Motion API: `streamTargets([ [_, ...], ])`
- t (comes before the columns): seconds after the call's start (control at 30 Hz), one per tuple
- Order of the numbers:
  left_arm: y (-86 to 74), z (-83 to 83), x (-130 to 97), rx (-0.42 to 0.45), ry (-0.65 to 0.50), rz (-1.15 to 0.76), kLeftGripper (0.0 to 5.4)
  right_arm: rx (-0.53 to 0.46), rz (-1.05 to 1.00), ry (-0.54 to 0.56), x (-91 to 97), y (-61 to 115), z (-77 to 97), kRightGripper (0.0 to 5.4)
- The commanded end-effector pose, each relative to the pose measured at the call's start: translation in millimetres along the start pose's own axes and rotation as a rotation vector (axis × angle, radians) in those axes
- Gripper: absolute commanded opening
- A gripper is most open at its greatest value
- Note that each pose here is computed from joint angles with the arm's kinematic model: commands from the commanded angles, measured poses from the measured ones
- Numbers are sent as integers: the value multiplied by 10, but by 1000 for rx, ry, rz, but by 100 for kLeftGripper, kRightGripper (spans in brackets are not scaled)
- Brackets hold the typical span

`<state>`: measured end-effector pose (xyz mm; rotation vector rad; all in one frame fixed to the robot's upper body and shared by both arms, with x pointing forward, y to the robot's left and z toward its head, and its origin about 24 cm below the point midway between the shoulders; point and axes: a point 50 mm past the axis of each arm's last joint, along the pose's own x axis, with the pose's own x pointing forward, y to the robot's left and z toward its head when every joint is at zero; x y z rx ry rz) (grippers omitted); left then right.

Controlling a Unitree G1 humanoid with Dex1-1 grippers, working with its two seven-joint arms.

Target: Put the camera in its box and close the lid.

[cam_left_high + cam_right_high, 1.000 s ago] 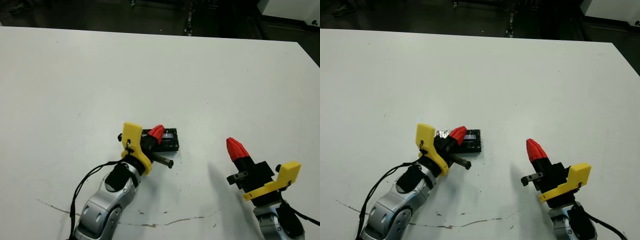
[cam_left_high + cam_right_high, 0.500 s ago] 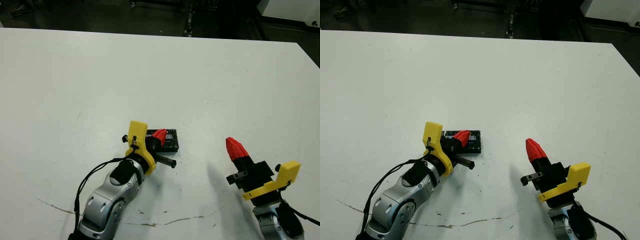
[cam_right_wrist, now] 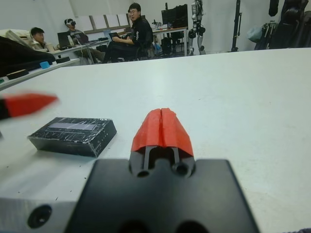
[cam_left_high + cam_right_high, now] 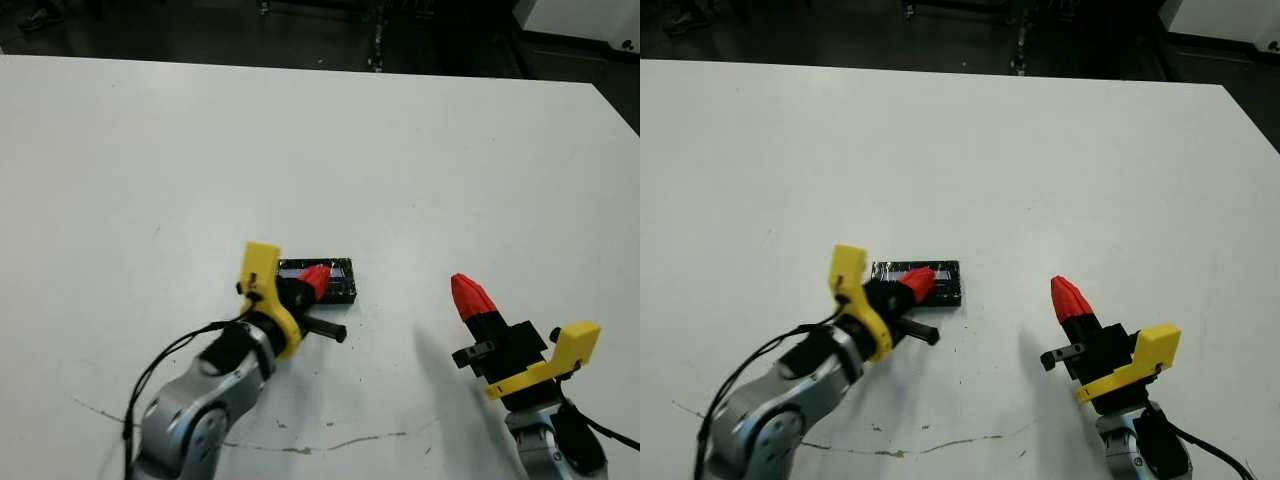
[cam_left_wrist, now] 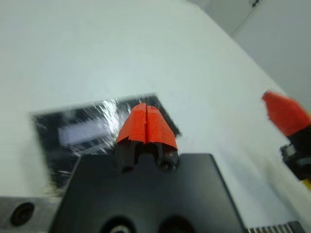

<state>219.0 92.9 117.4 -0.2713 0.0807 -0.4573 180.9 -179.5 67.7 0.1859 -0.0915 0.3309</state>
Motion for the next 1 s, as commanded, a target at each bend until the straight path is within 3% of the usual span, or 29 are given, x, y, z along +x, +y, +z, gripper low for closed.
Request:
streamTargets([
  [0.03,177,162,-121,127,-163,46,3,-13,-21,-2,-4,-16,14,0],
  [0.2,496,276,-283,276,-352,164,3,-18,-35,-17,15,-24,56,0],
  [0.37,741,235,-462,402,-442,306,3,-21,-48,-53,48,-68,126,0],
  [0.63,890,-30,-598,401,-451,417,3,-37,-113,-126,129,-146,225,0],
  [1.0,850,-207,-617,372,-416,436,3,-47,-157,-142,163,-144,242,0],
])
